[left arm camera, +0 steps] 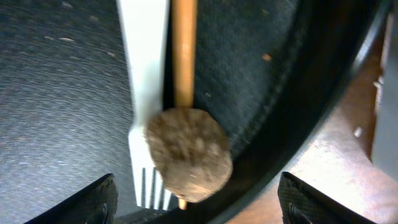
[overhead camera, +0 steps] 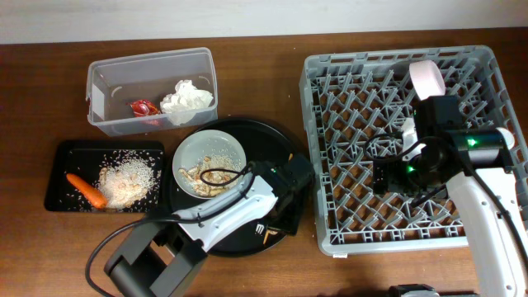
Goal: Sort waste into correct bins and load items into the dishwasher rack
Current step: 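Grasp the brown mushroom with the left gripper and drop it on the black tray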
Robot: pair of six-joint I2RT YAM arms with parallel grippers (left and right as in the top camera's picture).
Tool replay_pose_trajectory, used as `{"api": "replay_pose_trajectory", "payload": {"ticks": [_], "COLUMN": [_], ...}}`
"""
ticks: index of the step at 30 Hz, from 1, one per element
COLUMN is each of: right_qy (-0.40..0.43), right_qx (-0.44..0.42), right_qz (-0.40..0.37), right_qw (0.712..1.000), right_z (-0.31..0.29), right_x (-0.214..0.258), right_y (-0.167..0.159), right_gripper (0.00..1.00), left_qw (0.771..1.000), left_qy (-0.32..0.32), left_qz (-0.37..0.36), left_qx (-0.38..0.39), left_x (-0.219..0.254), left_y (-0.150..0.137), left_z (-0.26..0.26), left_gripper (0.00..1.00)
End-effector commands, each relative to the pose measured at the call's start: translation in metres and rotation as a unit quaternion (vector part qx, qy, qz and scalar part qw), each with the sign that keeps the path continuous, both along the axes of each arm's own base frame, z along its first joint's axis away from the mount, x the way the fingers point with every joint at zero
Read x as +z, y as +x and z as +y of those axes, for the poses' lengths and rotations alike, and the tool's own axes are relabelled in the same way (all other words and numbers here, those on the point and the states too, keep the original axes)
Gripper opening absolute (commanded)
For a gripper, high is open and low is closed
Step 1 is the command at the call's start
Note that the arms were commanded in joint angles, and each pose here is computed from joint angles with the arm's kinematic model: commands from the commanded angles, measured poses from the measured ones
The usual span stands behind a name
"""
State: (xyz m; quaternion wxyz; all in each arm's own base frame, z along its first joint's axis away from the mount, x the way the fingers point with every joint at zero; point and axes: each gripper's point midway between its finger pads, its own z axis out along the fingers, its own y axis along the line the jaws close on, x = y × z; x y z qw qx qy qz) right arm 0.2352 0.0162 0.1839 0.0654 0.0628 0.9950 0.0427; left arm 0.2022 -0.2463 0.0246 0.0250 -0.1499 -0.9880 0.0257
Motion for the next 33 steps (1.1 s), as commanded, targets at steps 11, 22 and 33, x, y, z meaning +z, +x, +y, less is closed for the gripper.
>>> {"api": "replay_pose_trajectory", "payload": {"ticks": [11, 22, 33], "right_qy": [-0.005, -0.005, -0.005], "right_qx": [0.001, 0.001, 0.001], "right_qz": [-0.008, -0.004, -0.004], "right_qw": [1.0, 1.0, 1.0], "right_z": [-0.003, -0.003, -0.003], "right_x": [0.005, 0.004, 0.004], "right_y": [0.001, -0.001, -0.001], "right_gripper": [0.89, 0.89, 0.88], "left_qw": [0.999, 0.993, 0.861], "left_qy": [0.019, -0.012, 0.023], "left_qz": [-0.017, -0.085, -0.18], "left_qx": [0.025, 0.075, 0.476], "left_x": [-0.017, 0.049, 0.094], "left_y": [0.004, 0.055, 0.136], "left_z": [0.011, 0.036, 0.337], "left_gripper": [0.35, 0.11, 0.06]}}
